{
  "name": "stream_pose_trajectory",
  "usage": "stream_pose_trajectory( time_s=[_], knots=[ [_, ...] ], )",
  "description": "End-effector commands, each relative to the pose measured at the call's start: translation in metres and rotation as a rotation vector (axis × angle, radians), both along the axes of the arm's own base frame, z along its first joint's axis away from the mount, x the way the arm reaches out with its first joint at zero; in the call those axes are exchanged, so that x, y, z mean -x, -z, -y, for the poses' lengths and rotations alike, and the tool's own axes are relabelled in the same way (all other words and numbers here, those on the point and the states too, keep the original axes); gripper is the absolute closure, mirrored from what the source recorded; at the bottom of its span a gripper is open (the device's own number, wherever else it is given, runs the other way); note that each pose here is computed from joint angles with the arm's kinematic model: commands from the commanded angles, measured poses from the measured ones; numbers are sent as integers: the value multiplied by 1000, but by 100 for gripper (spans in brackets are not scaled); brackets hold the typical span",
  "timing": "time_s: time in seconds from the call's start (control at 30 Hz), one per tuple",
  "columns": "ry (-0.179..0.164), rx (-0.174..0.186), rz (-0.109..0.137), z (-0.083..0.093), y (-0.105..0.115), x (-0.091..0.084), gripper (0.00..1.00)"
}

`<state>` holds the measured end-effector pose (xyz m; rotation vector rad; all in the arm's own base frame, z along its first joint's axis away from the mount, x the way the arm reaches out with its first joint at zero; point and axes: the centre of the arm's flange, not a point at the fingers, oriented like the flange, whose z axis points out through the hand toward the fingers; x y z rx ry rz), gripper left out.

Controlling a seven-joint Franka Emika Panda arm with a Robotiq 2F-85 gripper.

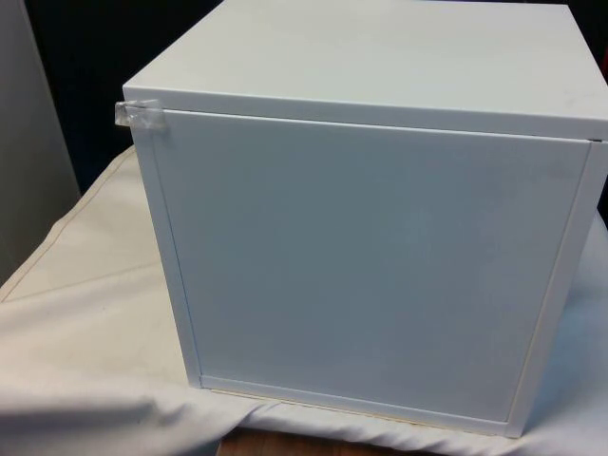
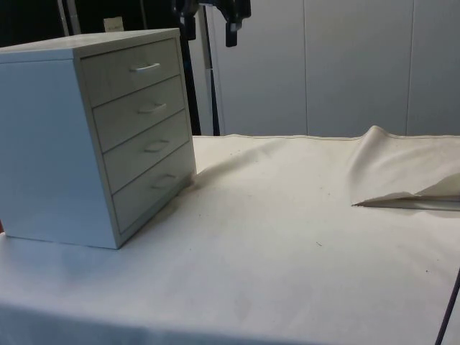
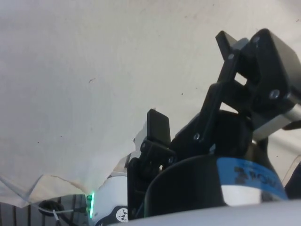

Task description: Open the drawer, then close it.

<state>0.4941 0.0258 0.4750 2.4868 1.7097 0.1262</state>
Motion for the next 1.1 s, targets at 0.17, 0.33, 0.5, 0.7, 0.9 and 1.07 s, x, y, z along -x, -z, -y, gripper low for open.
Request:
stream_pose_trajectory(
  time_s=[0.17,0.33,0.5,0.7,0.9,1.07],
  knots=[
    [-50,0,20,9,3,2,0],
    [-89,1,26,16,6,3,0],
    [-122,4,34,20,8,2,0],
    [-140,4,35,23,8,0,0],
    [-179,7,93,30,7,-2,0],
    [-201,8,121,33,8,-3,0]
  ],
)
